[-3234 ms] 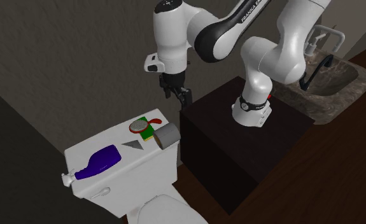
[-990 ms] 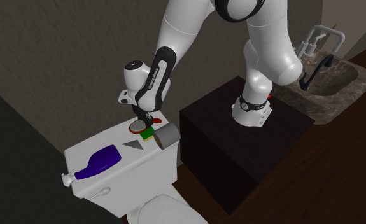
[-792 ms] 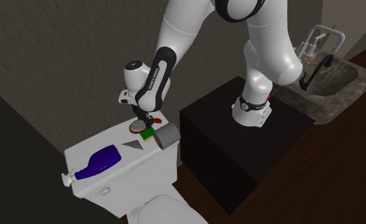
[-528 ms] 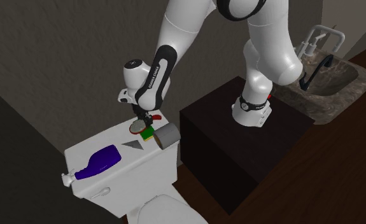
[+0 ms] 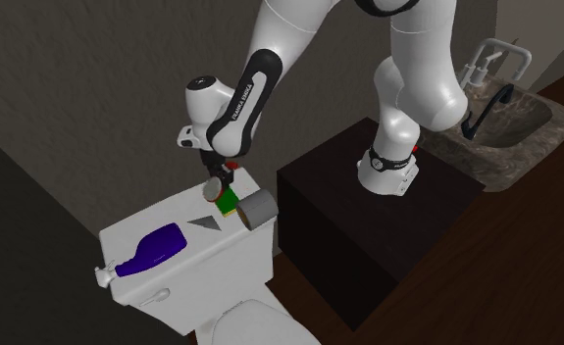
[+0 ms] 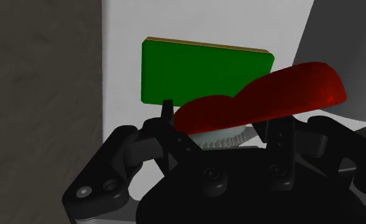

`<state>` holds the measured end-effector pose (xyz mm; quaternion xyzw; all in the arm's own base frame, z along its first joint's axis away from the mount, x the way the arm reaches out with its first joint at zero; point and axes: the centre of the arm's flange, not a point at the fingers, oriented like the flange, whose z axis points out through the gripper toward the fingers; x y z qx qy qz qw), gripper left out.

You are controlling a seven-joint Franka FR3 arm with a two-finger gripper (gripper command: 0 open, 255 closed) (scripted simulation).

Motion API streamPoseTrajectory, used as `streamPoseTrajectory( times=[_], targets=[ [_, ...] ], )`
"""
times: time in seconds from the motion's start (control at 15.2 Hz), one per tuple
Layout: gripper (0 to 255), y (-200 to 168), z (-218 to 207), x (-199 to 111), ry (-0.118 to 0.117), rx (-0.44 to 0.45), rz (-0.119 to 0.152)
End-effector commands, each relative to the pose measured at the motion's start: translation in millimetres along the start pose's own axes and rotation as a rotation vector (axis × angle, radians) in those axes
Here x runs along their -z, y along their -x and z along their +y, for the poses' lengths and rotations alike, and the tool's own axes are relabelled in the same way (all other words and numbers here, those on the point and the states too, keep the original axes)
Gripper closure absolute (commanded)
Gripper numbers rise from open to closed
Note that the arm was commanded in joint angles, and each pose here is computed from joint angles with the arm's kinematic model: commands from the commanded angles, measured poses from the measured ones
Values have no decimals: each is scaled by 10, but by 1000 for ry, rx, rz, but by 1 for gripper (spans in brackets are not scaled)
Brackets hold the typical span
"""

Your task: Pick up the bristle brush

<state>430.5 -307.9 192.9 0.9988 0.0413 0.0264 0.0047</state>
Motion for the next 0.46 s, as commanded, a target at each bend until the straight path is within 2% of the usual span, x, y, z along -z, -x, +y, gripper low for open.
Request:
streamPoseTrajectory(
  times=[0.0, 0.26, 0.4],
  targets=[
    [255, -2, -3, 110, 0, 0, 0],
    [255, -13, -1, 321, 0, 0, 0],
    [255, -13, -1, 329, 0, 0, 0]
  ],
)
